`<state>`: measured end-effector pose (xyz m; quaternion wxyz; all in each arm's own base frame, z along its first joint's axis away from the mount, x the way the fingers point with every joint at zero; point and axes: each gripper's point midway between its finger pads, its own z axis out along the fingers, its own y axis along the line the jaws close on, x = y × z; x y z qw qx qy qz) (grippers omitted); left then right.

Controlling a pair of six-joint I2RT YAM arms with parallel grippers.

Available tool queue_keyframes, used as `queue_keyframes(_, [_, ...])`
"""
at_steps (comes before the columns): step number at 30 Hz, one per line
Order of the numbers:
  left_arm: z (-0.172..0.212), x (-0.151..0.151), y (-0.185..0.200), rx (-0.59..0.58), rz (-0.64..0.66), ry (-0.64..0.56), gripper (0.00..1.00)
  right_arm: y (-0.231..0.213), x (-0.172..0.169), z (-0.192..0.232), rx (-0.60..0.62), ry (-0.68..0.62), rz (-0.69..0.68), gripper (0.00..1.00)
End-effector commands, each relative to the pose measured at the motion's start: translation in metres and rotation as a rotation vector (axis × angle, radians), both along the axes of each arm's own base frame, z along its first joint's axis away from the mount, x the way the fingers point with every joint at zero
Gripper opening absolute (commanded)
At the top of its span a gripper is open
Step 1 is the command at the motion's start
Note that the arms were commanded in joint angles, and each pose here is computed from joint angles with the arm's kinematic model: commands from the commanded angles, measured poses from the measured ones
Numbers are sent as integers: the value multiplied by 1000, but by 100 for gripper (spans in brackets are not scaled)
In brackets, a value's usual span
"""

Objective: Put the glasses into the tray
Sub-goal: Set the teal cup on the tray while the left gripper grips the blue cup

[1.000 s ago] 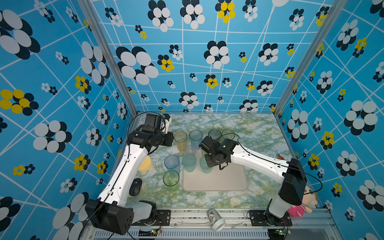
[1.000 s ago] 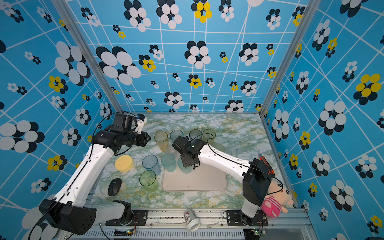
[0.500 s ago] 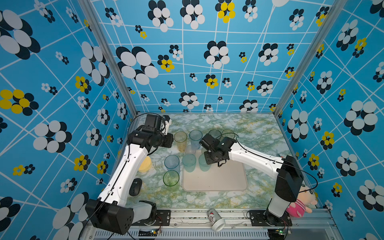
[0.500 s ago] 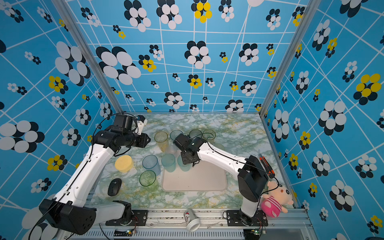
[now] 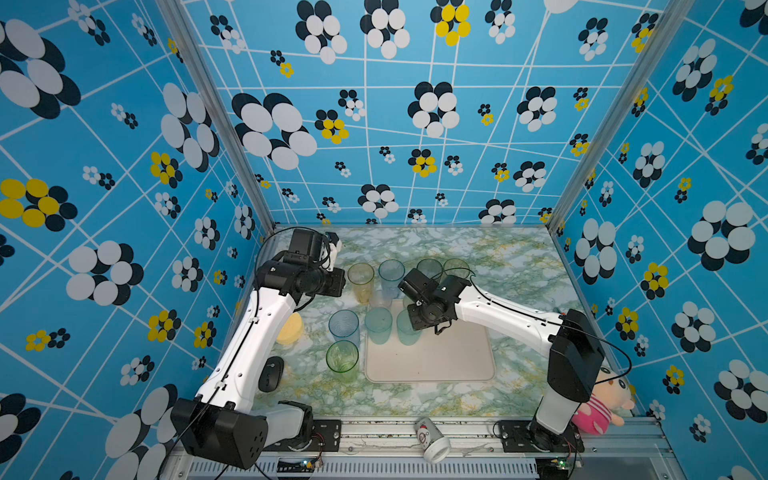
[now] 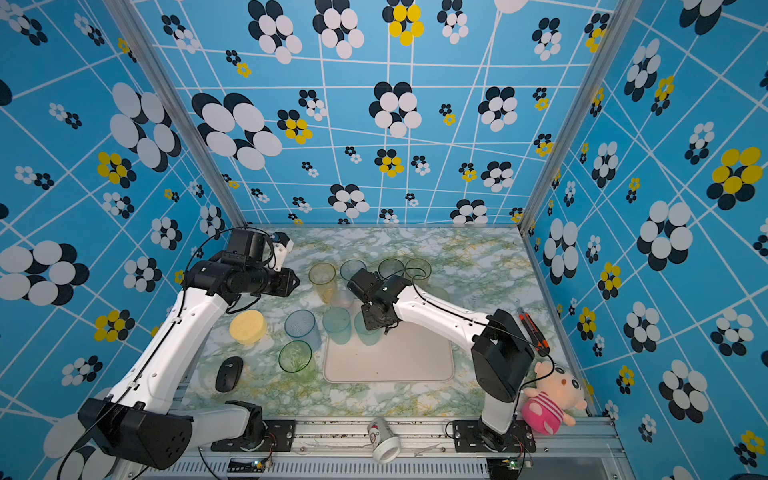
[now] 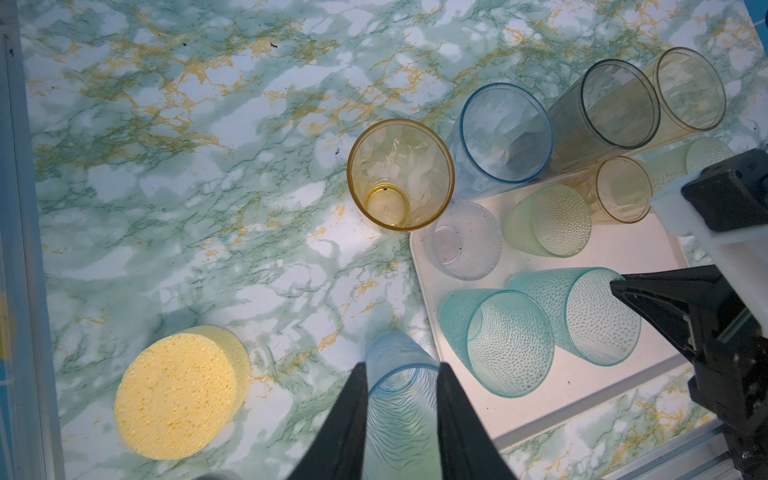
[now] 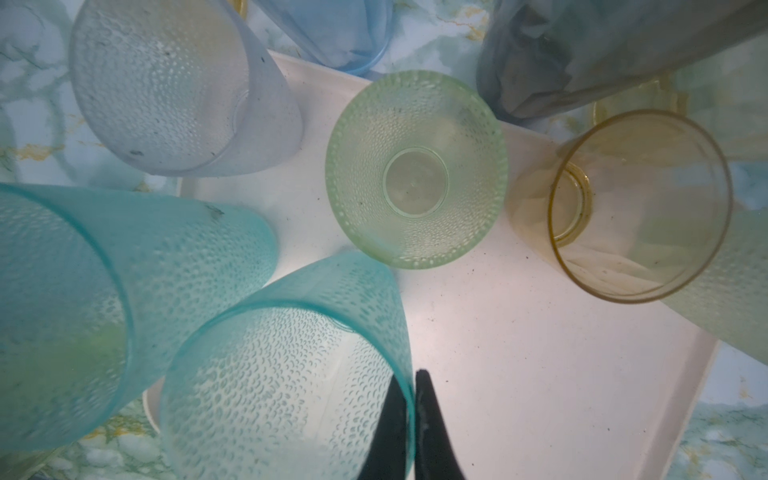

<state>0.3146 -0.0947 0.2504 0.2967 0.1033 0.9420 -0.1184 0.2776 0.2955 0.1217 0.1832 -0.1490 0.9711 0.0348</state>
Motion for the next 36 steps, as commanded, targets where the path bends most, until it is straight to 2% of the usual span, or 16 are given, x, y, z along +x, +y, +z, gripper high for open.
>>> queue_keyframes(1, [-3, -3, 4, 10, 11, 21, 31, 0, 1, -10, -3, 13, -11, 3])
queue_keyframes(15, [-7, -9, 6, 20, 8, 49, 31, -4, 2, -14, -21, 22, -20, 5])
queue_keyframes(28, [-14, -20, 9, 37, 5, 92, 30, -4, 2, -5, -8, 12, -13, 20])
queue_keyframes(36, [-22, -30, 13, 46, 8, 134, 29, -6, 1, 28, 41, -32, -5, 29])
